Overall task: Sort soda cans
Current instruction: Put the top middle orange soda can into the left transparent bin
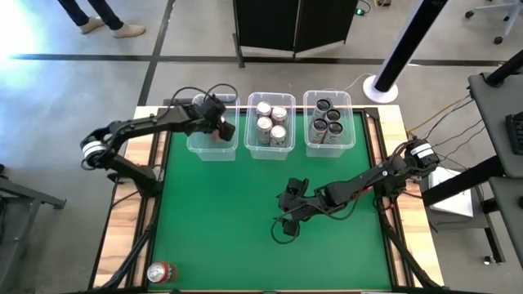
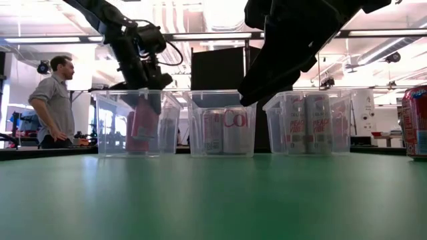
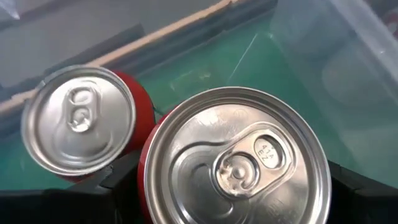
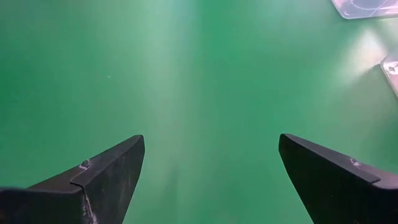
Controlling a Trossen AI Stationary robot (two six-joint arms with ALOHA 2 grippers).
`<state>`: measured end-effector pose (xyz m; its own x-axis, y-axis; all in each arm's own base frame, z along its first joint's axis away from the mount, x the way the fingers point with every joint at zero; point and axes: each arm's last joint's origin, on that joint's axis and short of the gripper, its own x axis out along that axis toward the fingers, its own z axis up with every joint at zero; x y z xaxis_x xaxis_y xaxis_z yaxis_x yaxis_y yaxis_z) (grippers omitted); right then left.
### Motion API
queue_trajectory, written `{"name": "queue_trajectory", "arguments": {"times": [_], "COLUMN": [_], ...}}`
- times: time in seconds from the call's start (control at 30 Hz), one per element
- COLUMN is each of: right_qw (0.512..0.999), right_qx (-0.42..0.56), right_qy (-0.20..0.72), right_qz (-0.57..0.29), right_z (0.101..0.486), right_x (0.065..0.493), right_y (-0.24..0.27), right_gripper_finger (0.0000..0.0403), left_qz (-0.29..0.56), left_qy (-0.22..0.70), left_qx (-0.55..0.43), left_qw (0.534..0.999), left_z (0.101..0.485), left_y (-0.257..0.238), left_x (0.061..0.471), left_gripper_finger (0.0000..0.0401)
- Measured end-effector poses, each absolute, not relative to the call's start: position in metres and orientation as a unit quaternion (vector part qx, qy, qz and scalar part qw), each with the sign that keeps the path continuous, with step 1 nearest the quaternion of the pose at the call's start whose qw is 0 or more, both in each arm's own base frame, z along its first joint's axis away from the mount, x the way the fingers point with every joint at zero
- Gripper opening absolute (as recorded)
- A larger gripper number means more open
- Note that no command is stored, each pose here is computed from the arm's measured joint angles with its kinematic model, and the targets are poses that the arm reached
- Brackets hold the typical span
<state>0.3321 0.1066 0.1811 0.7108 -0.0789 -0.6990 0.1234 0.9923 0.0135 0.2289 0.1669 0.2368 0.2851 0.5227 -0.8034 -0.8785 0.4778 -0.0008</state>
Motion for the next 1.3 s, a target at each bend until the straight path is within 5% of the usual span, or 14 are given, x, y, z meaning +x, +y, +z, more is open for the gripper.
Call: {"name": "queue_trajectory", "arguments": {"times": [0.6, 1.3], "right_qw": [0.924, 0.924], "right_qx": [0.028, 0.028], "right_qy": [0.378, 0.378], "right_qz": [-0.054, -0.055], "right_z": [0.181, 0.181], "right_x": [0.332, 0.332], "right_y": [0.107, 0.106], "right_gripper_finger": [0.0368, 0.0368], "left_qz": [0.461, 0.354], "left_qy": [0.386, 0.413], "left_qx": [-0.241, -0.165], "left_qw": [0.762, 0.823], "left_z": [0.216, 0.229], "left_y": [0.159, 0.155], "left_x": [0.232, 0.244], "left_gripper_finger": [0.0281, 0.0281]}}
